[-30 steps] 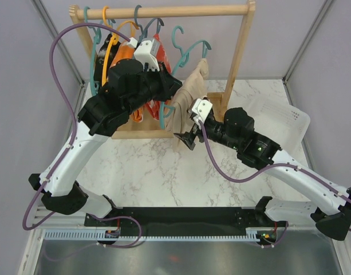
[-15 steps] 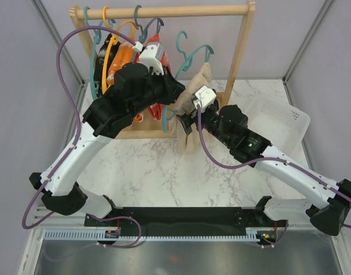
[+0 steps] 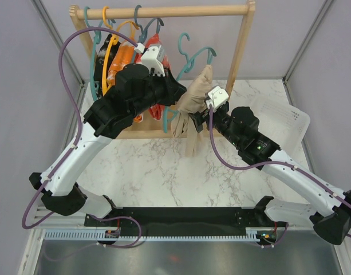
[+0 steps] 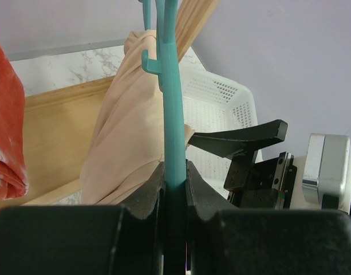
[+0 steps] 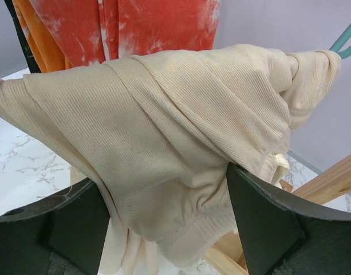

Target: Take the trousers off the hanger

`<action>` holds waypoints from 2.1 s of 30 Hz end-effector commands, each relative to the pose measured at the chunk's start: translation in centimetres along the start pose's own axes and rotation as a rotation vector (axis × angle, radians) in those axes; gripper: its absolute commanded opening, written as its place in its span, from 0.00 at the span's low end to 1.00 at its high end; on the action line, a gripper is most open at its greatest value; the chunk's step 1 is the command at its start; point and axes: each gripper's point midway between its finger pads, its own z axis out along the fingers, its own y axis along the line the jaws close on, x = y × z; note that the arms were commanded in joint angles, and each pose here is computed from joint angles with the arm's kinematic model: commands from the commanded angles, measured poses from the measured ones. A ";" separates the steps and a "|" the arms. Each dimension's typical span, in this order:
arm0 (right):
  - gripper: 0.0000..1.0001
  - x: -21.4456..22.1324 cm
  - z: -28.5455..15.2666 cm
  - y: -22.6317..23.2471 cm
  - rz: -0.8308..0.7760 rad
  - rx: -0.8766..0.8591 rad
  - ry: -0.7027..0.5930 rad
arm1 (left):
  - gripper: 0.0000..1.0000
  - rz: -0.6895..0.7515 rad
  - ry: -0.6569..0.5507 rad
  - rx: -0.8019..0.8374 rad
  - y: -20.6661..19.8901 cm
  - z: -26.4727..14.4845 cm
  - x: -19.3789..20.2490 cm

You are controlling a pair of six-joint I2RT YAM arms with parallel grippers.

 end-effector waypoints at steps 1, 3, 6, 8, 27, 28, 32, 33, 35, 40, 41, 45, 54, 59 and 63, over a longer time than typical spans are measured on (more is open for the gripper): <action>0.85 -1.2 -0.1 -0.3 -0.011 0.000 -0.050 | 0.02 -0.016 -0.148 0.130 -2.9 -2.8 -4.4; 0.85 -1.0 0.1 0.0 -0.006 -0.016 -0.046 | 0.02 -0.015 -0.142 0.139 -3.1 -2.9 -4.3; 0.85 -0.9 -0.1 2.2 -0.018 -0.142 -0.041 | 0.02 -0.010 -0.144 0.143 -3.1 -3.0 -4.3; 0.87 -0.8 -0.2 3.3 -0.023 -0.207 -0.038 | 0.02 -0.008 -0.143 0.151 -3.3 -3.2 -4.3; 0.19 -1.8 1.2 0.7 -0.045 -0.145 -0.046 | 0.02 0.030 -0.096 0.194 -3.2 -4.2 -2.4; 0.11 -2.5 1.2 0.8 -0.038 -0.162 -0.061 | 0.02 0.031 -0.094 0.196 -3.2 -4.3 -2.3; 0.00 -3.0 0.6 0.7 -0.023 -0.198 -0.049 | 0.02 0.036 -0.086 0.177 -2.5 -4.6 -1.6; 0.00 -3.2 0.4 0.6 -0.027 -0.205 -0.051 | 0.02 0.040 -0.076 0.165 -2.2 -4.3 -1.1; 0.00 -4.4 -0.9 1.0 -0.045 -0.275 -0.064 | 0.02 0.043 -0.085 0.137 -1.5 -4.4 -1.0; 0.00 -9.0 -4.6 1.4 -0.066 -0.393 -0.147 | 0.02 0.068 -0.103 0.065 0.3 -4.8 -0.6; 0.00 -10.0 -5.6 1.0 -0.063 -0.394 -0.171 | 0.02 0.072 -0.106 0.051 0.6 -4.8 -0.6; 0.00 -13.7 -8.2 -0.4 -0.035 -0.359 -0.253 | 0.02 0.081 -0.087 0.032 1.2 -4.3 0.3; 0.00 -19.5 -12.5 -4.6 -0.009 -0.178 -0.382 | 0.02 0.088 -0.075 0.003 2.1 -4.3 1.3; 0.00 -21.9 -14.2 -8.0 -0.011 0.002 -0.433 | 0.02 0.096 -0.080 -0.015 2.7 -4.7 1.5; 0.00 -23.9 -16.2 -10.2 -0.025 0.126 -0.479 | 0.02 0.110 -0.081 -0.023 3.1 -5.1 1.8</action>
